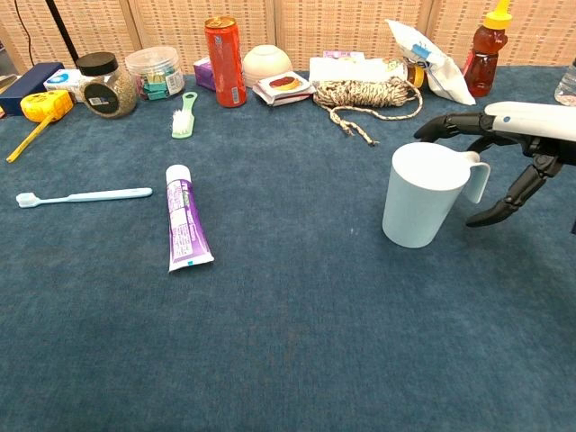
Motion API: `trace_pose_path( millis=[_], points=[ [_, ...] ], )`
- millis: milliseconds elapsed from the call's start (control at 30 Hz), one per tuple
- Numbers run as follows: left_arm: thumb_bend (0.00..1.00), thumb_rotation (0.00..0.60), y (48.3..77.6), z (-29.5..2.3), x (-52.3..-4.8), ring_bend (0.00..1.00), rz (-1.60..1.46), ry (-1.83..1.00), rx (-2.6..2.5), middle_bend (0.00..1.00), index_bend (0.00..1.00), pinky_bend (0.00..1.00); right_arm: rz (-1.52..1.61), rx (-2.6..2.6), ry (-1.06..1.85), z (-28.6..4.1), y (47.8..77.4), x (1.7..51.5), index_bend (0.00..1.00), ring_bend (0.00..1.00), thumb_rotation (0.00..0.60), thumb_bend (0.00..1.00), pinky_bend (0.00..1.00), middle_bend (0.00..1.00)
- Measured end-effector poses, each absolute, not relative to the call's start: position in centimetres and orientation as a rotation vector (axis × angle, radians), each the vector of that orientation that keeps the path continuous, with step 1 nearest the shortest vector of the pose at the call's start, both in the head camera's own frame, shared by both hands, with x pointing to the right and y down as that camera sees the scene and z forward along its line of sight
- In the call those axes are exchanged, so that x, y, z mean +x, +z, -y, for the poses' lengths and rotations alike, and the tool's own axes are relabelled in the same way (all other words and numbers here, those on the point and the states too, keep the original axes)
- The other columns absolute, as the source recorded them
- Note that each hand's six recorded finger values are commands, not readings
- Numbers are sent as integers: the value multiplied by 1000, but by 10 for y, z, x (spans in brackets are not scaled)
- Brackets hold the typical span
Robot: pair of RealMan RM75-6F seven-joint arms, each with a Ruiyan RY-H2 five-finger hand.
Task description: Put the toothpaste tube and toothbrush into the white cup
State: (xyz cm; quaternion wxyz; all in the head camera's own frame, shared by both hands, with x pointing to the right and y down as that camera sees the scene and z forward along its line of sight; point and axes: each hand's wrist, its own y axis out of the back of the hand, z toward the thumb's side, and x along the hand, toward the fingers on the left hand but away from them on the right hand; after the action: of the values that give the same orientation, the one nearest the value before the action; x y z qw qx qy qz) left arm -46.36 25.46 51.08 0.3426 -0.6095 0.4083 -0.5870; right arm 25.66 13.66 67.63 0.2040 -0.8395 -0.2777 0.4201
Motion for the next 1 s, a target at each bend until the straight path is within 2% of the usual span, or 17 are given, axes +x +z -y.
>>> trace_pose_path(
  millis=[133, 367, 800, 1000],
  points=[
    [24, 600, 512, -254, -464, 0, -1062, -1532, -1586, 0, 0, 0, 790, -2365, 1170, -138, 680, 252, 260, 142, 600, 0, 318, 319],
    [25, 600, 512, -254, -464, 0, -1065, -1537, -1587, 0, 0, 0, 831, -2374, 1126, -138, 682, 245, 421, 222, 600, 0, 318, 443],
    [25, 600, 511, -252, -467, 0, -1080, -1535, -1595, 0, 0, 0, 853, -2386, 1052, -138, 675, 225, 461, 239, 600, 0, 318, 471],
    [24, 600, 512, -253, -466, 0, -1072, -1540, -1603, 0, 0, 0, 862, -2367, 1009, -126, 665, 208, 467, 239, 600, 0, 318, 474]
  ],
)
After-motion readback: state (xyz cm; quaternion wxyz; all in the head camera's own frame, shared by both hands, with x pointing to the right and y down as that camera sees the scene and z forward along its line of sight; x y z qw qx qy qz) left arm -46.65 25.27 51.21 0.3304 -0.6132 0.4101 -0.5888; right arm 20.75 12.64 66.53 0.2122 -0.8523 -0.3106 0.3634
